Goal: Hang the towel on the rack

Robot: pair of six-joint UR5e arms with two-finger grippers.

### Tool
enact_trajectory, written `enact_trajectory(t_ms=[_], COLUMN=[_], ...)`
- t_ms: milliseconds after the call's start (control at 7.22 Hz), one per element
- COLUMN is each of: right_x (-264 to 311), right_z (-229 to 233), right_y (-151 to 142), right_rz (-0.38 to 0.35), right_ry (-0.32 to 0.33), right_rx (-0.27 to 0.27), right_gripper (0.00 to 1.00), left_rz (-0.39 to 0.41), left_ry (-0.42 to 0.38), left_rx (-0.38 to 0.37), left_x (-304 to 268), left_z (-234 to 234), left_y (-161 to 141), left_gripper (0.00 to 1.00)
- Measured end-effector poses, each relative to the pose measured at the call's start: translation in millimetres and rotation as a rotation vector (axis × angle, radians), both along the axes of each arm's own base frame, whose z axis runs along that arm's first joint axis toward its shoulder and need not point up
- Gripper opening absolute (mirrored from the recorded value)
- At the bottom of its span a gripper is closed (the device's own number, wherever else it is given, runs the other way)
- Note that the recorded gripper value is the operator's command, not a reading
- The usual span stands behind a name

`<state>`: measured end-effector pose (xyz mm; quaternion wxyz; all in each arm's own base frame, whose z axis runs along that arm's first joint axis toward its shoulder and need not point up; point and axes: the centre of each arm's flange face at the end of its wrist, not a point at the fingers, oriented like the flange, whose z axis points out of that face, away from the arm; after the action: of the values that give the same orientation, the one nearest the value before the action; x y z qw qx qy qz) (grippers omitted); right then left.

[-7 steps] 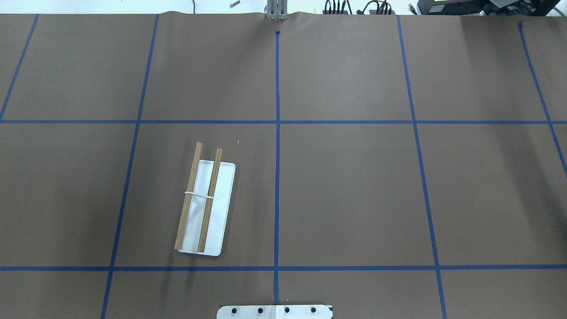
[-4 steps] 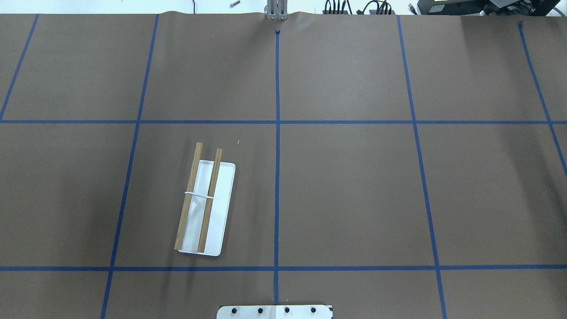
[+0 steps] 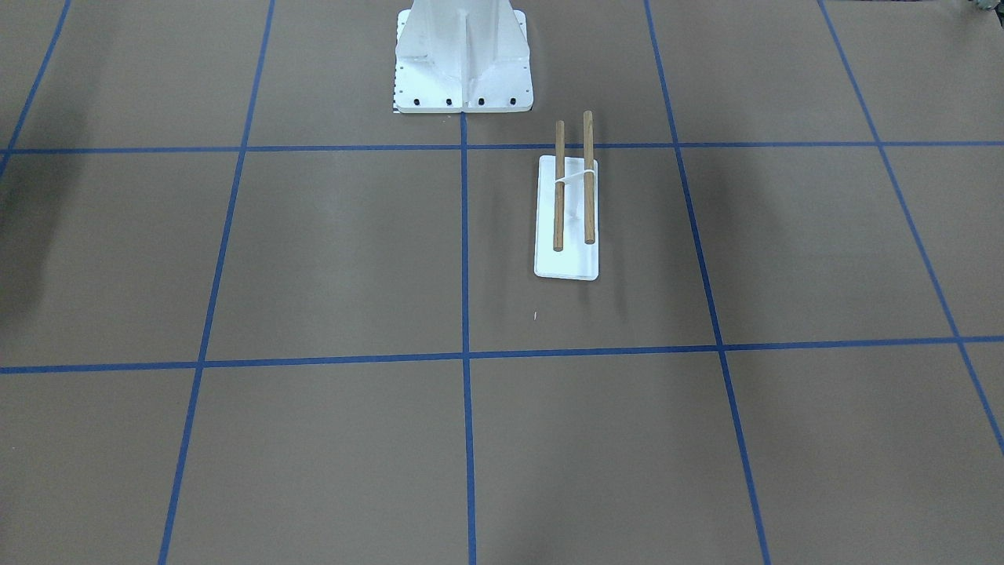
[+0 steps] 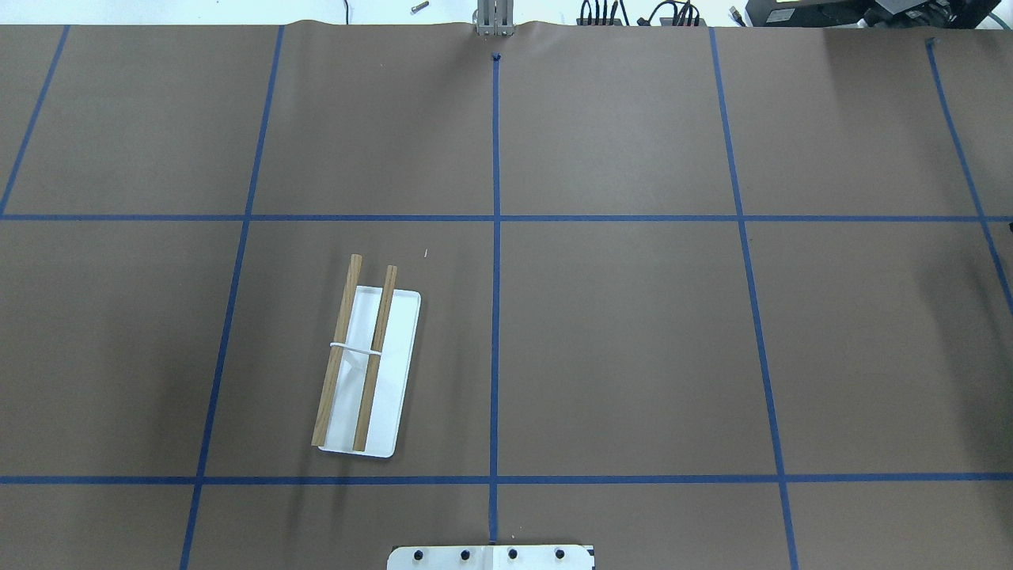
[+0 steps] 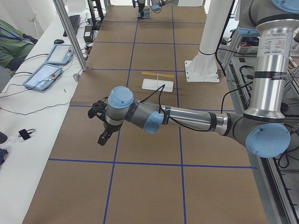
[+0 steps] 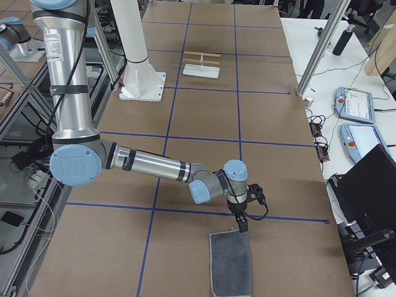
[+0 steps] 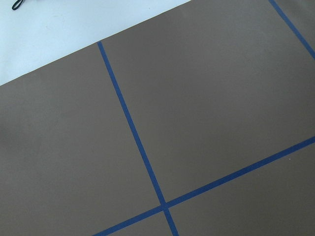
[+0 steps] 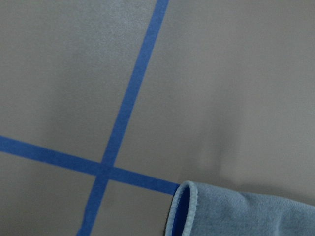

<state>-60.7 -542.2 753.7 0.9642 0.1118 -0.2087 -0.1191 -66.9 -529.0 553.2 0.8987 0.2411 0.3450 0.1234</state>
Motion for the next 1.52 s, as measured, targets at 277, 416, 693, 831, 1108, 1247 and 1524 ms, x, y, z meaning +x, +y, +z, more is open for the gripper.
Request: enact_trajectory(t_ms=[277,416,693,831,1108,1247,1524], right_x=[-8.7,-9.7,-9.8,-9.8,-9.4,-9.0,-8.8], right_z=[17.1,22.3,26.8,26.9,28.1,29.2,27.0], right_y=[-10.0,-10.6,-10.1,-10.2,-9.2,-8.1,-9.2], right_rz=[-0.012,-0.016,-0.020,-0.021,-0.022,-0.022,-0.021], right_ry=[0.056,0.070,0.087,0.089,0.093,0.095,0.091], right_rx=[-0.011,-0.016,-0.017,-0.016,-0.017,-0.018,-0.015], right_gripper=[0.66,0.61,0.32,0.27,0.00,0.00,0.00], left_rz=[0.001,0.001,0.001,0.001,0.001,0.001,0.000], left_ry=[0.000,0.000,0.000,0.000,0.000,0.000,0.000], left_rx=[0.002,0.002,0.002,0.002,0.004,0.003,0.003], left_x=[0.0,0.2,0.6,0.8,0.6,0.4,0.1], left_z=[-0.4,-0.7,-0.6,-1.1,-1.9,-1.9,-1.9], left_y=[0.0,-0.3,-0.6,-0.8,-2.0,-2.2,-2.4], left_gripper=[0.99,0.99,0.99,0.99,0.99,0.99,0.99])
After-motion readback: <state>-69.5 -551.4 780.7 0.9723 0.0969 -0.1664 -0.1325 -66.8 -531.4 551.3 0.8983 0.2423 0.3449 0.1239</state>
